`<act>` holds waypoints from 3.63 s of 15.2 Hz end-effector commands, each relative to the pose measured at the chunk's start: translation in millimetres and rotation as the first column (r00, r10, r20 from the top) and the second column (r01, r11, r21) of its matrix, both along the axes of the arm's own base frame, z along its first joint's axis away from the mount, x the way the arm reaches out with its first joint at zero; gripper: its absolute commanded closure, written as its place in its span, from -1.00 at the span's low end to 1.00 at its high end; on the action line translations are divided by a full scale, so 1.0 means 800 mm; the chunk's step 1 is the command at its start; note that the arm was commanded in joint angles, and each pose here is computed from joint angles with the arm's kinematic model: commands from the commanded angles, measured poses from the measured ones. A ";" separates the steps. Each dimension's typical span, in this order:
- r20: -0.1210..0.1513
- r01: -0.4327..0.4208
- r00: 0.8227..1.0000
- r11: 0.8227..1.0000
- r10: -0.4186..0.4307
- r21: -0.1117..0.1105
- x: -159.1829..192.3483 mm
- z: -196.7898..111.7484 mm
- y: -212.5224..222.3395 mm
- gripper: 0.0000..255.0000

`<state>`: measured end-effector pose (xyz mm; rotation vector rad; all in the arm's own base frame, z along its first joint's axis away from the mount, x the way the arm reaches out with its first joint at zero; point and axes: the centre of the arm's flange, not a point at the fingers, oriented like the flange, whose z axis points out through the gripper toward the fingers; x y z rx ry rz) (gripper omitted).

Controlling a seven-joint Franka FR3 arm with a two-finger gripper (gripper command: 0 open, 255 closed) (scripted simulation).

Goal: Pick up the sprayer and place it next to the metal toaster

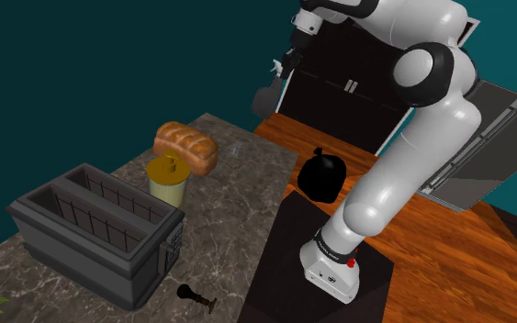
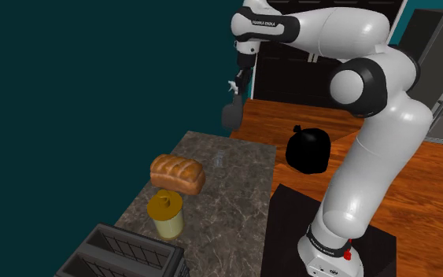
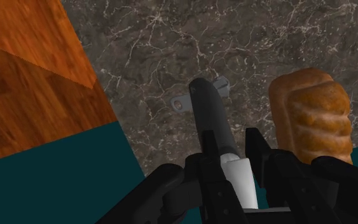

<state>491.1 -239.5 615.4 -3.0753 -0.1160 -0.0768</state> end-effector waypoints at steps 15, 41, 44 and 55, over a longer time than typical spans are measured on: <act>0.000 0.000 1.000 1.000 0.000 0.000 0.001 0.105 -0.001 1.00; 0.000 0.000 1.000 1.000 0.000 0.000 -0.101 0.124 0.365 1.00; 0.000 0.000 1.000 1.000 0.000 0.000 -0.114 0.124 0.413 1.00; 0.000 0.000 1.000 1.000 0.000 0.000 -0.162 0.125 0.588 1.00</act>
